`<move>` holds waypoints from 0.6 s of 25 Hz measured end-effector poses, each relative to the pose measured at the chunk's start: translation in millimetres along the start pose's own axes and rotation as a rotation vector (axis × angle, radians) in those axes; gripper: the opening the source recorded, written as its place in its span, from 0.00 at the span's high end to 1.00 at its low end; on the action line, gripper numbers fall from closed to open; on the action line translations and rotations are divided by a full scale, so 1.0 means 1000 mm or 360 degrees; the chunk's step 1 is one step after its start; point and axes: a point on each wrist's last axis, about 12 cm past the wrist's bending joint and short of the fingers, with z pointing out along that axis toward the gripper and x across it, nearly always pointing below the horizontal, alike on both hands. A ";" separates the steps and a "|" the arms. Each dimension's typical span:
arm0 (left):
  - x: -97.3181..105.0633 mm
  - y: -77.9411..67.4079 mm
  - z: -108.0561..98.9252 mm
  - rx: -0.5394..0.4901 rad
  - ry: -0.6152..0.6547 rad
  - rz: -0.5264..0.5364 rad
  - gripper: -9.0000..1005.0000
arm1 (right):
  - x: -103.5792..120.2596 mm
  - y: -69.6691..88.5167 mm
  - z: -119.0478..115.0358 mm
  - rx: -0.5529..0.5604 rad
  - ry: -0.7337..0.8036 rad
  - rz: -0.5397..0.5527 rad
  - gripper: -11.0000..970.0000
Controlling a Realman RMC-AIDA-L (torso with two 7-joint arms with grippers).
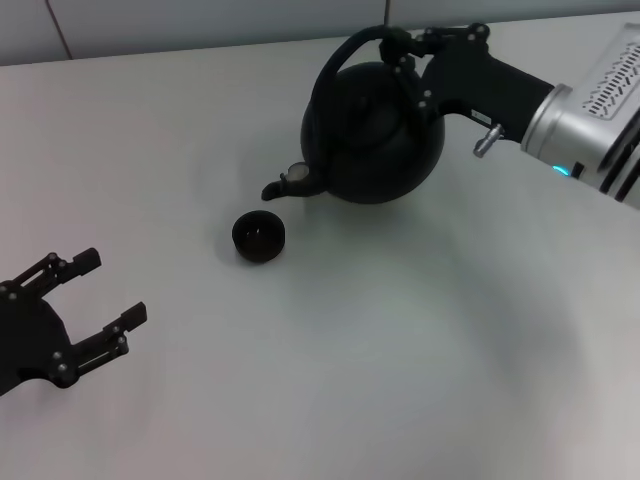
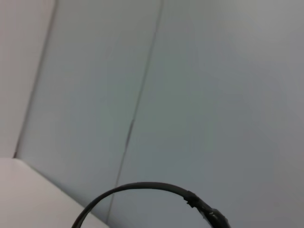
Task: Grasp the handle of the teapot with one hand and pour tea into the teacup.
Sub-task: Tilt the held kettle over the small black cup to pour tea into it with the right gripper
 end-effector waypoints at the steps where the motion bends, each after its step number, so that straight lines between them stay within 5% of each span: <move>1: 0.000 0.000 0.000 0.0001 -0.0001 0.0000 0.21 | -0.001 0.000 0.002 -0.0014 -0.0002 -0.0015 0.90; 15: -0.001 0.000 0.005 0.0008 -0.0012 0.0005 0.21 | -0.014 -0.006 0.021 -0.0145 0.0019 -0.0228 0.90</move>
